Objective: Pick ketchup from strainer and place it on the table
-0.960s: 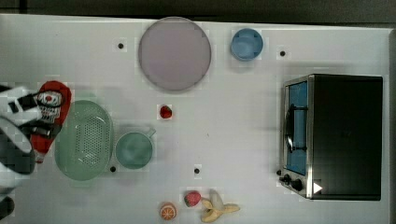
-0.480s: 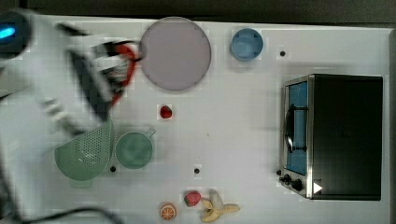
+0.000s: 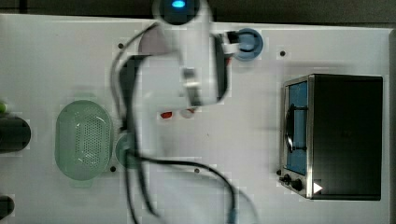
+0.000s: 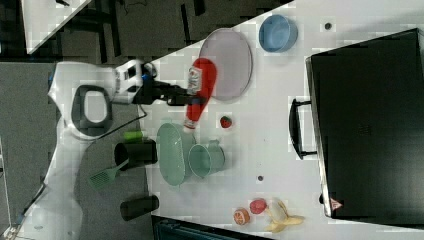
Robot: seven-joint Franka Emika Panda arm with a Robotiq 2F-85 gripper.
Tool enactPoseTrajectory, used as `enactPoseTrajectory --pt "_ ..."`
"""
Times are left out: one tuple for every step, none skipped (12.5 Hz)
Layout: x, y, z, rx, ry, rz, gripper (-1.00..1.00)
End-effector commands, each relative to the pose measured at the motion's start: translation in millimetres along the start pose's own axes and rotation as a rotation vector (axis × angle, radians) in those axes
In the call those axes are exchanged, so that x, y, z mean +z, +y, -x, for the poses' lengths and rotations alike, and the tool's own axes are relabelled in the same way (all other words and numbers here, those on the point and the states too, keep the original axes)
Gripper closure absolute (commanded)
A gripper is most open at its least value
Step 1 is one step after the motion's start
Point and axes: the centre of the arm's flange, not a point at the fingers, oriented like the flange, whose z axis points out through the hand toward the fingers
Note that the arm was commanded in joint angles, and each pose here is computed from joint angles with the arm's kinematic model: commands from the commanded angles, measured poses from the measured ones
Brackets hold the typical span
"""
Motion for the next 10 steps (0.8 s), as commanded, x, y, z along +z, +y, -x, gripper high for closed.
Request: enactPoseTrajectory --pt "-20 -5 11 -0.155 0.023 -0.020 -0.21" --pt "-10 1 11 -0.151 0.019 -0.018 -0.21" --pt "1 6 11 -0.147 0.024 -0.024 -0.21" --pt "12 9 13 -0.145 0.036 -0.035 -0.21" --pt "25 12 16 -0.144 0.046 -0.046 -0.21" --pt "41 16 20 -0.143 0.046 -0.052 -0.21" --pt "59 21 24 -0.138 0.042 -0.060 -0.21" --pt "78 25 29 -0.132 0.042 -0.075 -0.21" --pt "97 30 35 -0.128 0.050 -0.091 -0.21" --pt "116 35 42 -0.125 0.059 -0.107 -0.21"
